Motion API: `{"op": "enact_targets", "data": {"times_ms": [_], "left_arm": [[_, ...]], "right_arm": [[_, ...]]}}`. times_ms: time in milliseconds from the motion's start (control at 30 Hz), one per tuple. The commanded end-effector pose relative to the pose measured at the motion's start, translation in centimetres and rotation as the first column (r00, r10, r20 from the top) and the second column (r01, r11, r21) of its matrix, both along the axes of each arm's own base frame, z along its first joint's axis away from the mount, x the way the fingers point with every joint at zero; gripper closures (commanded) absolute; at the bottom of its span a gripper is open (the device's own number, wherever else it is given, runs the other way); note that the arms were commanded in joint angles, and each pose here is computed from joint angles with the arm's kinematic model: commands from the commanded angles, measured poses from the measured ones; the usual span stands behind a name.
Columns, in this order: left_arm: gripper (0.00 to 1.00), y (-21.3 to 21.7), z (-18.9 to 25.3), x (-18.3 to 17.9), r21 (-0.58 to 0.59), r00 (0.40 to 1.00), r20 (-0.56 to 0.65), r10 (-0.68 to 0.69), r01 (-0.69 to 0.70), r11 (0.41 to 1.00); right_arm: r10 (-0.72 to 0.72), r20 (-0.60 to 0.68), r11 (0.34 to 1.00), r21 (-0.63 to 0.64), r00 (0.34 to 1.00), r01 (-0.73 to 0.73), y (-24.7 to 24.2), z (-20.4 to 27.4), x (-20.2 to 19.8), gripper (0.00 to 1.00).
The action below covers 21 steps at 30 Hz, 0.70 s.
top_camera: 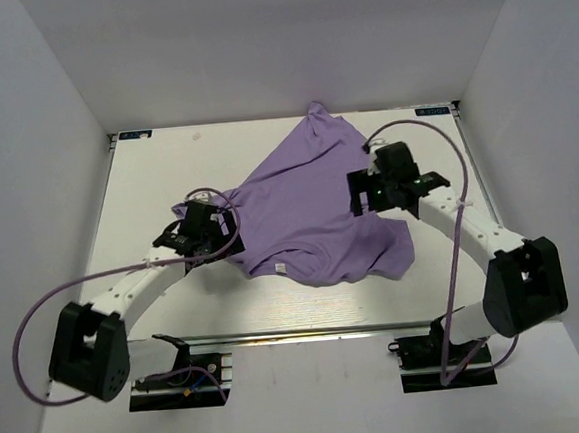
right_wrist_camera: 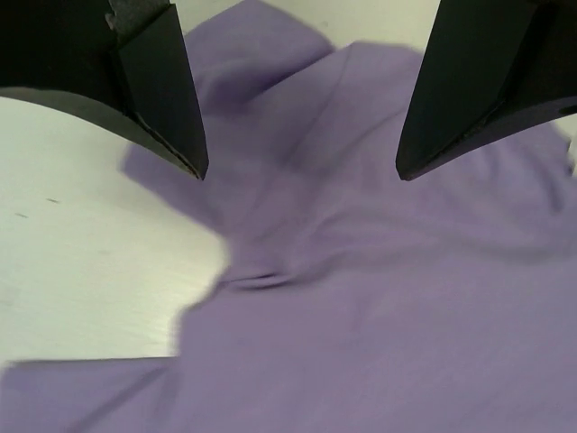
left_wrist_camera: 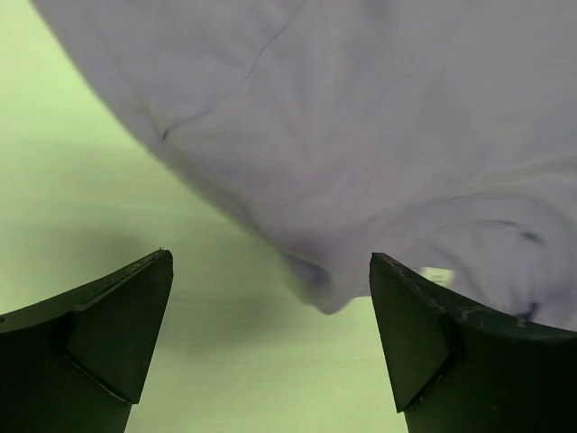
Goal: Fold and stack the t-shirts
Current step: Flatten out the tshirt
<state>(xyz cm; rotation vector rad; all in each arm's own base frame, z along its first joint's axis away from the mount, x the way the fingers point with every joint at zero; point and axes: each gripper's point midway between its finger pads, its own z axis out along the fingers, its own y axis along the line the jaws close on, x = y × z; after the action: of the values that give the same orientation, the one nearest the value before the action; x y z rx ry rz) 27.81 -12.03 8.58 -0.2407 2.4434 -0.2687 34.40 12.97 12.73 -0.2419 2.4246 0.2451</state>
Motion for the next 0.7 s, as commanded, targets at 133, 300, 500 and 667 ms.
{"op": "enact_targets", "data": {"times_ms": [133, 300, 500, 667], "left_arm": [[0.0, -0.7, -2.2, -0.7, -0.071, 0.995, -0.087, 0.044, -0.05, 0.996], [0.01, -0.5, -3.4, -0.8, -0.058, 0.992, -0.111, 0.06, -0.067, 0.996], [0.05, -1.6, -5.2, -0.4, -0.096, 0.989, -0.139, 0.05, -0.063, 0.993], [0.17, -1.7, -6.2, -0.7, -0.092, 0.983, -0.174, 0.052, -0.069, 0.993]], "right_arm": [[0.444, -0.01, 0.893, -0.078, 0.896, -0.444, 9.7, -2.1, -7.9, 0.1], [0.551, -0.044, 0.823, -0.132, 0.833, -0.552, 11.6, -5.2, -11.9, 0.12], [0.559, -0.059, 0.804, -0.206, 0.827, -0.558, 10.4, -7.9, -13.7, 0.14], [0.54, -0.078, 0.807, -0.235, 0.838, -0.542, 9.5, -8.9, -14.1, 0.15]]}}
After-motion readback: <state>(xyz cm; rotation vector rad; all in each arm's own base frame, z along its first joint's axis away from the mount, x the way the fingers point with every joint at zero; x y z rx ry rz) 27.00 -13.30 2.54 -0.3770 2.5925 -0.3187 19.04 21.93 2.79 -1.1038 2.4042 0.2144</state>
